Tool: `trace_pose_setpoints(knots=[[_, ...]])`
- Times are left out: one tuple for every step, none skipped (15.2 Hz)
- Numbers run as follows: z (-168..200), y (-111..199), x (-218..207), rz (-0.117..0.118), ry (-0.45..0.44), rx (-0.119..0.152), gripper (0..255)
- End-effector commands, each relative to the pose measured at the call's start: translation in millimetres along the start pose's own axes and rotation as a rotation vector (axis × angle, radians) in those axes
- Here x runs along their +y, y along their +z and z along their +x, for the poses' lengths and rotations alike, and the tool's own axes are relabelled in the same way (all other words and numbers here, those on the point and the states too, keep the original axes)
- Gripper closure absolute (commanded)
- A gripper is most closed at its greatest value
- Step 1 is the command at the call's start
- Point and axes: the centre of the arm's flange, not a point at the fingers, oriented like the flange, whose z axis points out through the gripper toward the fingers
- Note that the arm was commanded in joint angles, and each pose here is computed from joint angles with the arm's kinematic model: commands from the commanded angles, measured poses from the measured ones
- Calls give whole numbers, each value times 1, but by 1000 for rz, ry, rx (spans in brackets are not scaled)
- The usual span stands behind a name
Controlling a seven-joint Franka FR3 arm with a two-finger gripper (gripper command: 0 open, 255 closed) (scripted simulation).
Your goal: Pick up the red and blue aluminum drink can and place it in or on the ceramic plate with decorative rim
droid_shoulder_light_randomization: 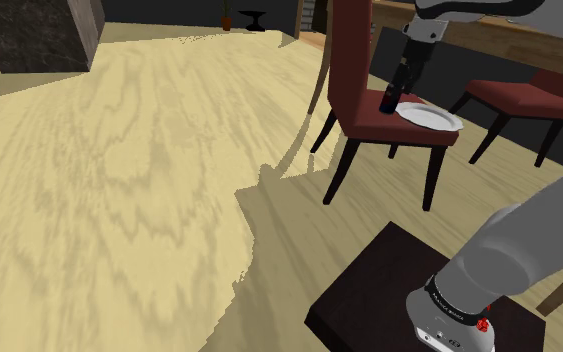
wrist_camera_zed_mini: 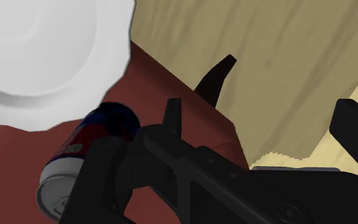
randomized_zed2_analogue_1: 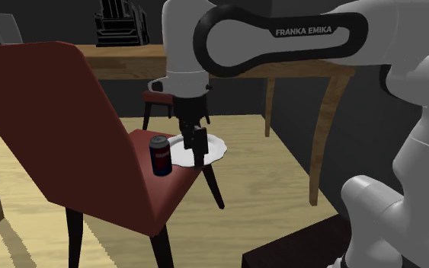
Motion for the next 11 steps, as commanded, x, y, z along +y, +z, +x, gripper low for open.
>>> trace_pose_setpoints(knots=[[11,-4,22,-4,3,2,0],[15,-6,34,-6,5,3,0],[20,-8,46,-7,7,4,0],[25,-11,58,-9,9,5,0],[29,-13,70,-11,11,6,0],[34,-15,82,-12,13,7,0],[38,-17,94,-14,15,8,0],[43,-20,105,-15,17,9,0],[47,-22,117,-17,19,10,0],[48,-22,119,-17,19,11,0],[48,-17,119,-17,19,11,0]])
